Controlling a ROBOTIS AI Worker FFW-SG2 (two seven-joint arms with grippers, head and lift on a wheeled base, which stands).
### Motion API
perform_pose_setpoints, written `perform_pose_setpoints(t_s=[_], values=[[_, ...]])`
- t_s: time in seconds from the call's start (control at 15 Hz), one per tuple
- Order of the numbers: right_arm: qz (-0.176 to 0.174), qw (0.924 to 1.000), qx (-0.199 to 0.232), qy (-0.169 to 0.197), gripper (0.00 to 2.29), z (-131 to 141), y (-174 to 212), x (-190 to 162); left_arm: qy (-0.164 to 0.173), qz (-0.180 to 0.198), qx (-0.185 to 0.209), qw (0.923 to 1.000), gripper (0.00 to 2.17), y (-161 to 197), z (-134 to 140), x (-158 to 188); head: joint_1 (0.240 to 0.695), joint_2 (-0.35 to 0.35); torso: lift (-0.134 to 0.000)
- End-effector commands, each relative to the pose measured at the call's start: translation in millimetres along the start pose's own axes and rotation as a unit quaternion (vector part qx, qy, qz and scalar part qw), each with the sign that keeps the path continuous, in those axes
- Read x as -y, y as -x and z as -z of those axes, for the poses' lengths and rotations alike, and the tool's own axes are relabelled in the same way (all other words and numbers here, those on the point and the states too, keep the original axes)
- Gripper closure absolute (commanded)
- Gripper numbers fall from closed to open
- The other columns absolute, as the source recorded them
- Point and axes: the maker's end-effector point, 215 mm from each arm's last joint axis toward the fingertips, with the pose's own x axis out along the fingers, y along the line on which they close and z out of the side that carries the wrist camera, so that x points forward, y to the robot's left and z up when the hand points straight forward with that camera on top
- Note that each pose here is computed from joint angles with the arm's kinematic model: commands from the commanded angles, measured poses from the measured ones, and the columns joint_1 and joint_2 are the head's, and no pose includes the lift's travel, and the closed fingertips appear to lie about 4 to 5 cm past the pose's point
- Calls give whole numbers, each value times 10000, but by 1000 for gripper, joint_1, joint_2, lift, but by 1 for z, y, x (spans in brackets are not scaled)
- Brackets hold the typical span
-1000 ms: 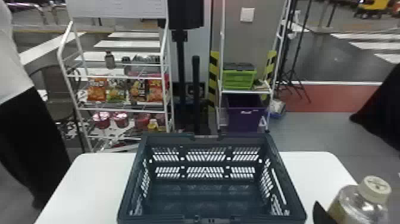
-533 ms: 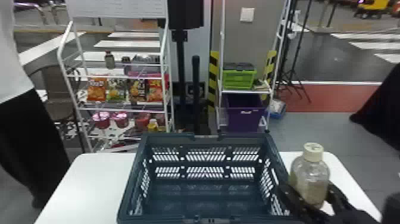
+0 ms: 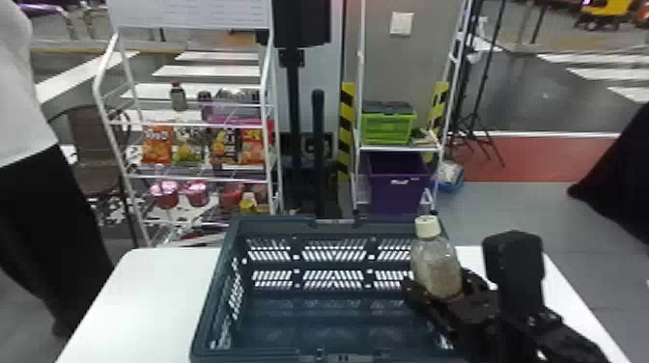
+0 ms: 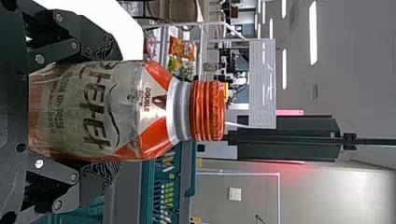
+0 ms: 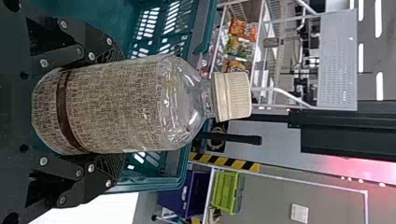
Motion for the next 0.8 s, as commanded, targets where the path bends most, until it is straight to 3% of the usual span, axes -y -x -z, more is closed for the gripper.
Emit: perform_pose_setpoints(t_s=[0.0,0.33,0.73], values=[[13,9995,-272,167,1781,7,-20,-6,-6,-12,-19,10000,2145,0,3,-1,499,0,0],[-213,9962,-772,333,1781,30,-58,-29,-3,-34,-57,10000,2145,1,7,-2,499,0,0],[-529,9917,-1145,228,1781,60,-85,-47,24,-62,-53,10000,2145,0,6,-3,499,0,0]])
